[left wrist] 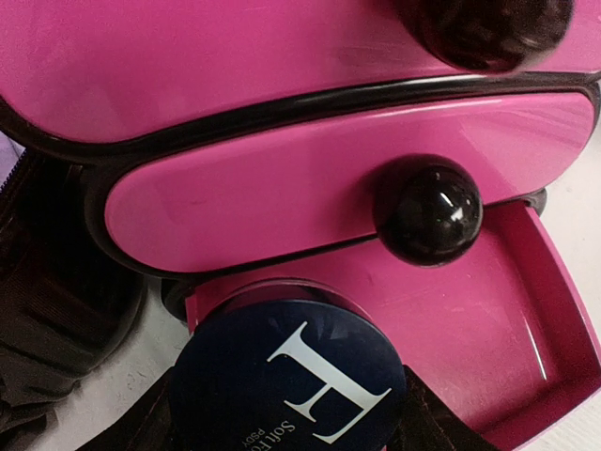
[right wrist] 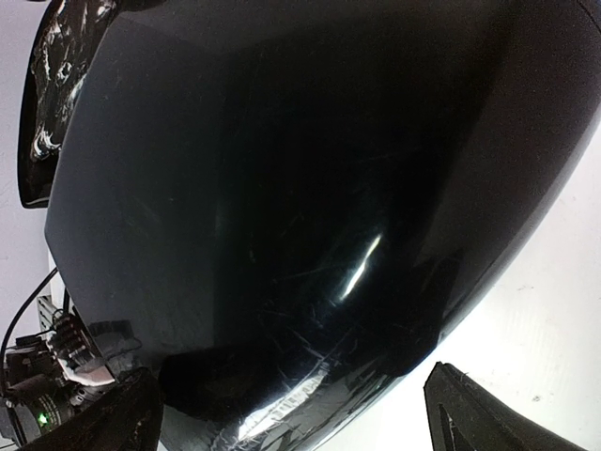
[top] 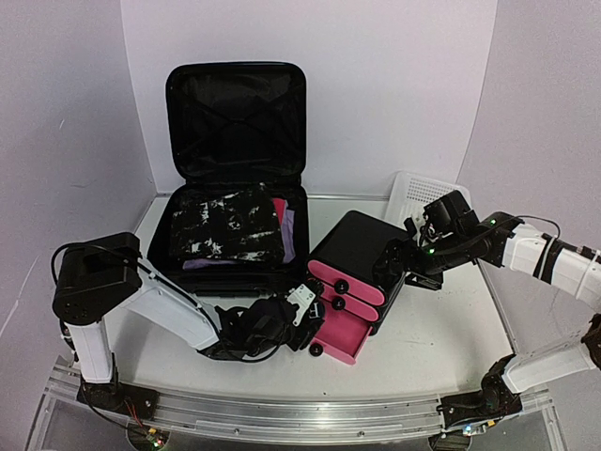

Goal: Open, take out, and arrange the luggage

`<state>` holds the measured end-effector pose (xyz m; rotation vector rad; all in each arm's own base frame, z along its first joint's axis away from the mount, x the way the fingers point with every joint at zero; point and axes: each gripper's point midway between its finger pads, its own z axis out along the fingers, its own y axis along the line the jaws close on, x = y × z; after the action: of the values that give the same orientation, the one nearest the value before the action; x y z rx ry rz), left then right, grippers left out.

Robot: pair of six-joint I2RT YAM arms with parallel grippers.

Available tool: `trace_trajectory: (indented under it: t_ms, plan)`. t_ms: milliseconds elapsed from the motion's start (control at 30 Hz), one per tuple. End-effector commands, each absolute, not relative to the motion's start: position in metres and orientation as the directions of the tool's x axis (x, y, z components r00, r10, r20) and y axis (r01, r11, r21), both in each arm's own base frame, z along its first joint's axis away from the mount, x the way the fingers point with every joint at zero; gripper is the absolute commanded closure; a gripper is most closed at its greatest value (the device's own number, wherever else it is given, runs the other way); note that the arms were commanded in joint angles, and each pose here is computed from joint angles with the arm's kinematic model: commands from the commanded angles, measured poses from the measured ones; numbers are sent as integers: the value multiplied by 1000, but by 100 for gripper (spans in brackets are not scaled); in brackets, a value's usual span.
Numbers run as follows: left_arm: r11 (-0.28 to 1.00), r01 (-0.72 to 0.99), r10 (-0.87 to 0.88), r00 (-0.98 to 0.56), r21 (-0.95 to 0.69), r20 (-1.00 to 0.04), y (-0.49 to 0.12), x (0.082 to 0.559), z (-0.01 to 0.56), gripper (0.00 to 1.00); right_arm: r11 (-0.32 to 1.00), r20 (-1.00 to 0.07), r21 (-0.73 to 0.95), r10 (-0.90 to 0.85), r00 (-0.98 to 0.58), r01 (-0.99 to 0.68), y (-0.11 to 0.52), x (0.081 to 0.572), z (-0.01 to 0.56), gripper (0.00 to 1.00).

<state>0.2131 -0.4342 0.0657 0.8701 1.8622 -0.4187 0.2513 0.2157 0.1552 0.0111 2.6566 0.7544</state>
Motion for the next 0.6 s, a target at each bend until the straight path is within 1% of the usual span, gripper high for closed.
trace_trajectory:
  t_ms: [0,100,267,567]
  plan:
    - [703,710,278,-248,21,-928,-449,223,89,55,874,-348,477,97,-933,-87,209,244,149,2]
    - [706,707,278,-250,21,-928,-448,223,88,50,874,-349,477,97,-932,-88,209,245,150,2]
    - [703,711,282,-250,22,-926,-447,222,89,47,873,-347,479,95,-933,-89,210,244,151,2]
    - [697,717,284,-250,20,-926,-441,219,94,32,873,-353,480,96,-931,-92,210,245,153,2]
